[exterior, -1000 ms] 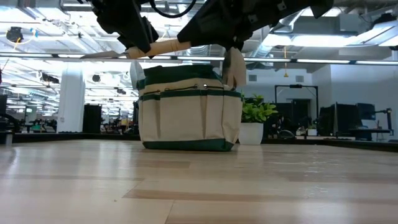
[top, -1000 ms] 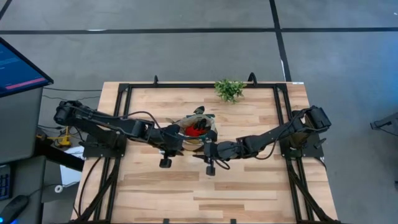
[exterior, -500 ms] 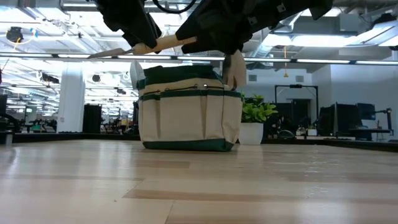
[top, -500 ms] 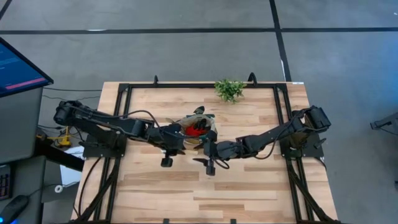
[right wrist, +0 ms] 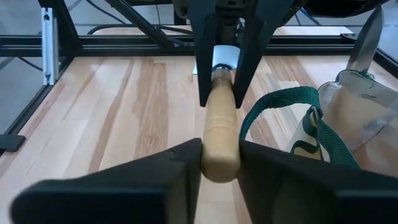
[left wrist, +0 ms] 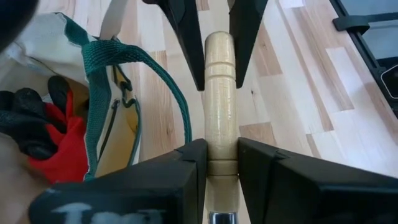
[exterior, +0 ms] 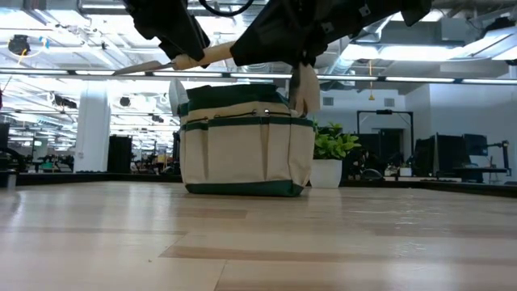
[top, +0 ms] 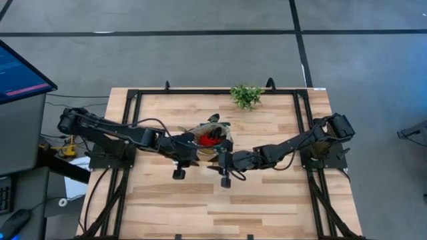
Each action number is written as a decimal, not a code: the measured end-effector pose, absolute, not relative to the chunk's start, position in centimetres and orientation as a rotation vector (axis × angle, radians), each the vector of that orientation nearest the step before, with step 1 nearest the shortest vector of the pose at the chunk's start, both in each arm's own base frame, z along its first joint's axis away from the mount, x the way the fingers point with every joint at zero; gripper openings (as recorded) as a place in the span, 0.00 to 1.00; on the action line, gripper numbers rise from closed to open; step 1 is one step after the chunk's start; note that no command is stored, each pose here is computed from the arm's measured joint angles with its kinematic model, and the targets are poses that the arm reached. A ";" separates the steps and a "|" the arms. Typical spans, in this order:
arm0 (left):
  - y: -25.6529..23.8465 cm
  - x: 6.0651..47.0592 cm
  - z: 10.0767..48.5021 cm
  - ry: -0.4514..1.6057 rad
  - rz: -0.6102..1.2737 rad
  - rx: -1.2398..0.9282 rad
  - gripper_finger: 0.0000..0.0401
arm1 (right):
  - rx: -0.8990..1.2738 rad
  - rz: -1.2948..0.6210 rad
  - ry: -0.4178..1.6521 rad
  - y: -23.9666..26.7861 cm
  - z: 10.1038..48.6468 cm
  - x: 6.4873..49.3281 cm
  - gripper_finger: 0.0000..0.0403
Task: Pick & Place Garden tools in Gardening bag
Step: Put the brown trowel into the gardening bag
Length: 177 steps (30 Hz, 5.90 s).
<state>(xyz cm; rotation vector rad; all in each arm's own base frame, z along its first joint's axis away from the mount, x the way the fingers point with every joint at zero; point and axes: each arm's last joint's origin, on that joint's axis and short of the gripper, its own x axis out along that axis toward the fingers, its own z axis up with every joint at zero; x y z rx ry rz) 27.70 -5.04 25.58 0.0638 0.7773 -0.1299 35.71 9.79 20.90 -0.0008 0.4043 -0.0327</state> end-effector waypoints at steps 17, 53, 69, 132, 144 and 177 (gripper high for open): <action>-4.8 26.9 26.9 0.716 -0.139 0.086 0.22 | -0.005 -0.047 0.391 9.8 21.0 35.7 0.15; -1.0 16.5 28.4 0.237 0.078 -0.532 0.03 | -0.468 -0.465 0.350 15.3 21.5 32.6 0.15; -1.3 19.8 26.0 0.401 -0.020 -0.745 0.30 | -0.520 -0.474 0.359 16.1 21.4 32.1 0.15; -0.8 21.2 25.9 0.394 -0.191 -0.775 0.15 | -0.499 -0.432 0.350 16.6 22.6 31.0 0.15; -0.8 21.3 26.0 0.379 -0.200 -0.718 0.00 | -0.499 -0.427 0.350 16.6 22.6 31.0 0.15; 0.1 19.4 33.4 0.565 0.050 -0.246 0.00 | -0.142 -0.385 0.551 14.8 24.9 25.0 0.03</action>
